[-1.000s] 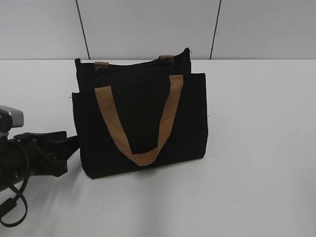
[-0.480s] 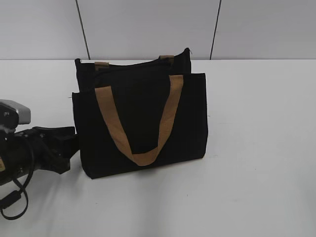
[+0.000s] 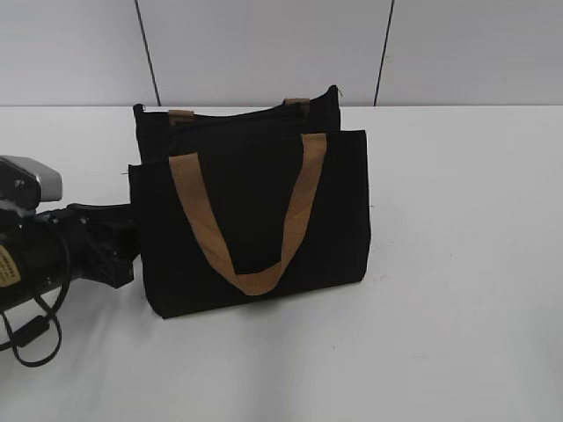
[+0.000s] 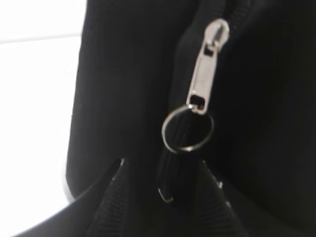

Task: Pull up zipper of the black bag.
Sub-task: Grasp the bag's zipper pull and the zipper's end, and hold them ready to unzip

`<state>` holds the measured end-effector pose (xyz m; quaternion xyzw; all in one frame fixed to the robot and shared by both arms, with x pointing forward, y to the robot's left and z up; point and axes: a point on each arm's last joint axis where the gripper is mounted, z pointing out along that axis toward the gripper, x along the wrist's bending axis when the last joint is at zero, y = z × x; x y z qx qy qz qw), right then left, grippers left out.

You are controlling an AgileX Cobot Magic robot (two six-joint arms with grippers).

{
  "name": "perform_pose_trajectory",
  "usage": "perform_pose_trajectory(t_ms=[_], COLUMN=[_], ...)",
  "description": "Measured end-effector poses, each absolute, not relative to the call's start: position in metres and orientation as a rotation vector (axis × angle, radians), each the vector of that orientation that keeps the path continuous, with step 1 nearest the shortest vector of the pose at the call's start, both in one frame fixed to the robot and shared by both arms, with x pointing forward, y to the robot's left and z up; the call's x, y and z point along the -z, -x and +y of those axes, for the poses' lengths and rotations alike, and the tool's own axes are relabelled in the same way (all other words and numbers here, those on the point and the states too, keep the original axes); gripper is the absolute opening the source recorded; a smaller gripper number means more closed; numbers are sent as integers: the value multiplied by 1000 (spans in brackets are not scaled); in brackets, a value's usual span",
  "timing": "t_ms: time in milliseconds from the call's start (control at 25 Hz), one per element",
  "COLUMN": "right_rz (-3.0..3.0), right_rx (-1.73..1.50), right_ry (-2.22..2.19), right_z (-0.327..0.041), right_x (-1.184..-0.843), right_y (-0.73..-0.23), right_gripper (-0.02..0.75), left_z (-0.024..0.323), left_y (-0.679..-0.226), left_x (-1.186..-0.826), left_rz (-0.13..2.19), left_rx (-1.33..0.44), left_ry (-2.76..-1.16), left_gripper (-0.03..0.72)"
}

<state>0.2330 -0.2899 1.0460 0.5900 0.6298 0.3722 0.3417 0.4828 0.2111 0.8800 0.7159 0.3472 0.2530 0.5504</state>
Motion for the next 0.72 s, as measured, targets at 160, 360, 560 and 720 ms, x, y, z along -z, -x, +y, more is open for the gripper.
perform_pose_trajectory(t_ms=[160,360,560,720], right_rz=[1638,1638,1638,1638], right_rx=[-968,-968,-968,-968], right_ry=[-1534,-1534,-1534,-1534], right_z=[-290,-290,-290,-290], right_x=[-1046,-1046,-1046,-1046], right_y=[-233,-233,-233,-233], right_gripper=[477,477,477,477], left_z=[209,207,207,205], left_y=[-486,-489,-490,-488], left_x=[-882,-884,-884,-882], left_rz=[790,772,775,769], left_rx=[-595,-601,-588,-547], left_ry=[-1695,-1688,-1684,-1703], left_gripper=[330,325,290,272])
